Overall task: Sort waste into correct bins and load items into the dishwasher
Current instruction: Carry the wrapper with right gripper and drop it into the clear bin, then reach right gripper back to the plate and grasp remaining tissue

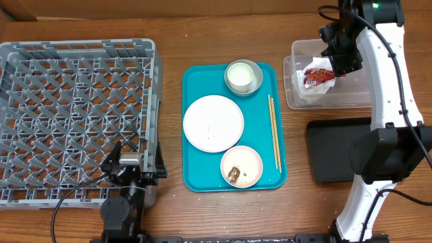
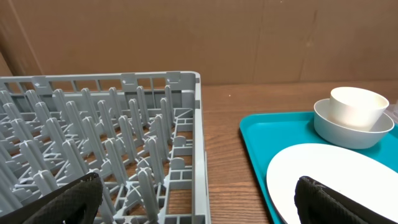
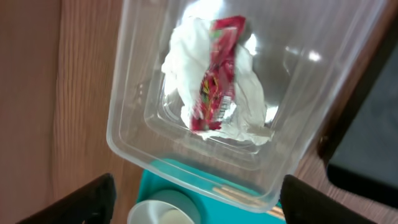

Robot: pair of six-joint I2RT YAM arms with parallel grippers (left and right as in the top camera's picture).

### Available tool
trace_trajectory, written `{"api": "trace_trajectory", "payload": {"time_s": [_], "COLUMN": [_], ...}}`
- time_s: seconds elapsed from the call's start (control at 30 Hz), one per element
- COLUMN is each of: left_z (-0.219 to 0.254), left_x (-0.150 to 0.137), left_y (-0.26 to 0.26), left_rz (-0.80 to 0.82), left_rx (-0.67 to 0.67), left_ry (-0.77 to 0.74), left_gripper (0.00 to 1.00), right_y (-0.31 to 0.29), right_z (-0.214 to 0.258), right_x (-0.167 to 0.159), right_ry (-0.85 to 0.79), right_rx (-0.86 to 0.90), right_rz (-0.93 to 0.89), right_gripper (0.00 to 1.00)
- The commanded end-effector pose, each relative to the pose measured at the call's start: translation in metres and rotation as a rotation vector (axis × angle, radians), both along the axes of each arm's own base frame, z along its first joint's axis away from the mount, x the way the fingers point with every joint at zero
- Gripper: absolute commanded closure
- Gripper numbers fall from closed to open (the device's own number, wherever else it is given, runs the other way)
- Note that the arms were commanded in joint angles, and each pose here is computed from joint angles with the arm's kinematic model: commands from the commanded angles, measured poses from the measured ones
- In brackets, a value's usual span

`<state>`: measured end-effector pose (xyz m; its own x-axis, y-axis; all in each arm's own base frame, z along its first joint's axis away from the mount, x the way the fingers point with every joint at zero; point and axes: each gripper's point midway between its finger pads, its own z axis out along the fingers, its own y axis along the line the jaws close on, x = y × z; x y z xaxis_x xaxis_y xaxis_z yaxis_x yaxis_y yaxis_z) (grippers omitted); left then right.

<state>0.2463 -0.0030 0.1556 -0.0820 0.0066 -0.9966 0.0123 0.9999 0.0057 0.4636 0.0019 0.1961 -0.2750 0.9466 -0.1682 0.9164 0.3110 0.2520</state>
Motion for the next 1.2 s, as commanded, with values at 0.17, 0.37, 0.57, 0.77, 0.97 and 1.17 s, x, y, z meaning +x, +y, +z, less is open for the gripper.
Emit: {"api": "trace_trajectory", "payload": {"time_s": [0.17, 0.37, 0.57, 0.77, 0.97, 1.17], "left_z": [0.0, 0.0, 0.0, 0.0, 0.0, 0.0], "left_x": [0.0, 0.0, 0.0, 0.0, 0.0, 0.0], "left_y": [0.0, 0.0, 0.0, 0.0, 0.0, 0.0], "left_rz": [0.001, 0.001, 0.001, 0.001, 0.001, 0.001], "left_rx": [-0.009, -0.009, -0.009, -0.009, -0.009, -0.009], "left_ry": [-0.004, -0.004, -0.004, -0.004, -0.004, -0.004], "left_gripper": [0.0, 0.0, 0.0, 0.0, 0.0, 0.0], "right_y": [0.122, 0.196, 0.268, 0.313, 0.314, 0.313], "right_z": [0.034, 0.001, -0.051, -0.111, -0.15, -0.161], "right_x": [0.001, -0.05, -0.089, -0.127, -0.143, -0.143], "right_ry": [-0.238, -0.058, 0.025, 0.078, 0.127, 0.119], "right_rx": [0.282, 0.122, 0.007, 0.057, 0.079, 0.086], "right_rz": [0.988, 1.276, 1.454, 1.359, 1.22, 1.19], "right_gripper": [0.2, 0.15, 0.04, 0.21, 0.4, 0.54]}}
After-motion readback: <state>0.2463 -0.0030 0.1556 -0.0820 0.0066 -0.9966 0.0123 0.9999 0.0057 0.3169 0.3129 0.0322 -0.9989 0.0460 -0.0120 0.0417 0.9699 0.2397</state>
